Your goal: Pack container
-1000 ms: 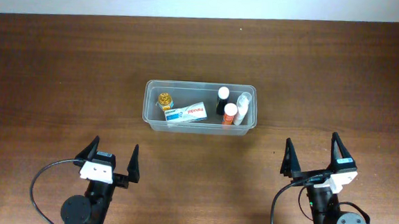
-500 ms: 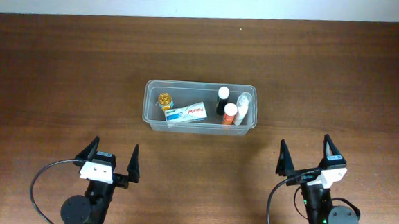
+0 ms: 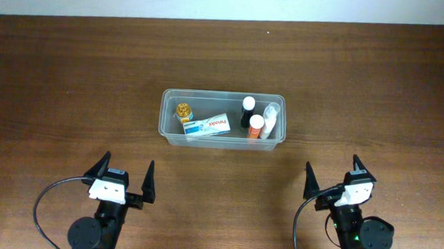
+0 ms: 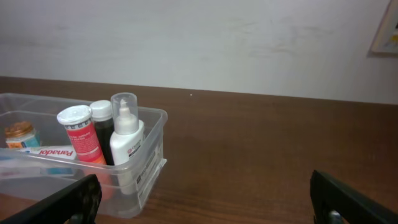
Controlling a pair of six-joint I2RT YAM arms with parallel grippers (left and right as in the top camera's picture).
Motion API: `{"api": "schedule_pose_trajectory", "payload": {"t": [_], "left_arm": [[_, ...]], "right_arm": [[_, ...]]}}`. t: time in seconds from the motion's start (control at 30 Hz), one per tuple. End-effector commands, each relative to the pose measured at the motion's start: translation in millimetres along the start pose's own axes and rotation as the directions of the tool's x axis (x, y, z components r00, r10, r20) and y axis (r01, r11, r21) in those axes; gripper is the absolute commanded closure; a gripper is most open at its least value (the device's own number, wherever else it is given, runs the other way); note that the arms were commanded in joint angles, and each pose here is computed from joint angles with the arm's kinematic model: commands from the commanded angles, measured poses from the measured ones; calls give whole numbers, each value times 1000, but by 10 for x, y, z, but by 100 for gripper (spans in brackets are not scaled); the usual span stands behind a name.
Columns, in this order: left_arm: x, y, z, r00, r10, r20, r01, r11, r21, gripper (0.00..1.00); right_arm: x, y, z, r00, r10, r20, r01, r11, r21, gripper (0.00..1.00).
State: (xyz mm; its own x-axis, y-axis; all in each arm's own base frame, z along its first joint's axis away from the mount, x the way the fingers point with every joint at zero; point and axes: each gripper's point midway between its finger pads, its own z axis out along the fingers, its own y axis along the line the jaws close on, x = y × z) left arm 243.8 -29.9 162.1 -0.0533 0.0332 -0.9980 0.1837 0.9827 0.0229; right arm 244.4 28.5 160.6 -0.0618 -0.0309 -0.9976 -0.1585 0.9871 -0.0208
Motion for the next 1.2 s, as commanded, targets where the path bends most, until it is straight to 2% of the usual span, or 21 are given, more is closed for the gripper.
{"api": "schedule_pose_trajectory", "payload": {"t": [0.0, 1.17], "left_arm": [[3, 7, -5, 1000, 12, 2, -12, 1000, -3, 1], [3, 7, -5, 1000, 12, 2, -12, 1000, -3, 1]], "right_arm": [[21, -10, -2, 1000, -19, -1, 19, 1000, 7, 2], [20, -67, -5, 999, -44, -2, 44, 999, 32, 2]]}}
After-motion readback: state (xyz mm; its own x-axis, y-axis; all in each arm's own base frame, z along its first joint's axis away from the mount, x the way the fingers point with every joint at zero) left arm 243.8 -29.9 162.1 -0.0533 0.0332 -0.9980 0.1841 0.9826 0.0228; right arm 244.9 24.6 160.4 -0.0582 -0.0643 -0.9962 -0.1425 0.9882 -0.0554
